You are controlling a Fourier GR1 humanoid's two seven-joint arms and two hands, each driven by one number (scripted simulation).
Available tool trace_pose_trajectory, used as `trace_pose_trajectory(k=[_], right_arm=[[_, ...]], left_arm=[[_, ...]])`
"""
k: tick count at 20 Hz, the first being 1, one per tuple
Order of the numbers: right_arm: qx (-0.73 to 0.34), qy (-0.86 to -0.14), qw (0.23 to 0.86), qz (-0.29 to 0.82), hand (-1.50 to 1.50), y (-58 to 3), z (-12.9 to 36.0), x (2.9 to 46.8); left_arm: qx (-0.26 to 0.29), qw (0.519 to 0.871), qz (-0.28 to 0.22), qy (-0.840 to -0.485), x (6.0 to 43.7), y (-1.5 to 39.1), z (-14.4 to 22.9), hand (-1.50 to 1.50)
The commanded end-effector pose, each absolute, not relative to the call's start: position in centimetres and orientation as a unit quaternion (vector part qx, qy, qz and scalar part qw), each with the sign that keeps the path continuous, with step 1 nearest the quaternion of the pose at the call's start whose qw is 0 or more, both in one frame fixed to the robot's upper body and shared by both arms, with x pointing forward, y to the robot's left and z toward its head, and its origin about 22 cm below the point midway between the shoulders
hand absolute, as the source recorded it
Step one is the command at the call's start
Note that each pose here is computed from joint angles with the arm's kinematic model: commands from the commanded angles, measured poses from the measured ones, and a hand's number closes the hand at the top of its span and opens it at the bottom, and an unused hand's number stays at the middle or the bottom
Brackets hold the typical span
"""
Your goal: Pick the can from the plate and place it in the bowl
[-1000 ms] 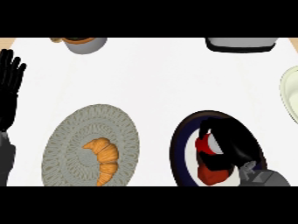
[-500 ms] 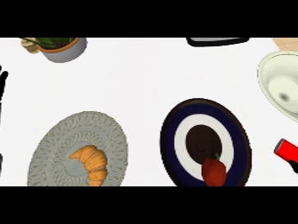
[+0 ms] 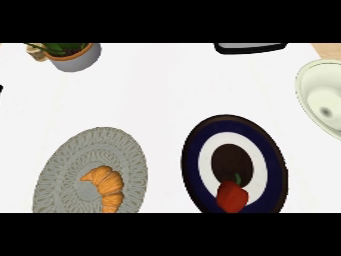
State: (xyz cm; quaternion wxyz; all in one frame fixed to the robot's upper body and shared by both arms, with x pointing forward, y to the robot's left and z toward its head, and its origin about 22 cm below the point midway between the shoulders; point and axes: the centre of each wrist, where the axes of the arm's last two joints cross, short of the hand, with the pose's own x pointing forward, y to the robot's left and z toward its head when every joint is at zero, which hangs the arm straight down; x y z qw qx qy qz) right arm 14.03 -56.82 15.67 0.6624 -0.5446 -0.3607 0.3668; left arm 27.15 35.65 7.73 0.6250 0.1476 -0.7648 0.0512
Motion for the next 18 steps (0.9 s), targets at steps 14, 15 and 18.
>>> trace_pose_trajectory(k=[14,15,18], right_arm=[[-0.455,-0.633,0.577,0.242,1.50,-65.5,30.8,6.1],[-0.448,-0.640,0.574,0.246,1.50,-65.8,29.6,5.7],[-0.430,-0.635,0.590,0.251,1.50,-65.3,31.1,7.4]], left_arm=[[0.106,0.623,0.017,-0.775,28.9,33.6,8.5,0.00],[0.112,0.624,0.018,-0.773,29.3,33.6,8.0,0.00],[0.104,0.622,0.011,-0.776,28.6,33.1,8.0,0.00]])
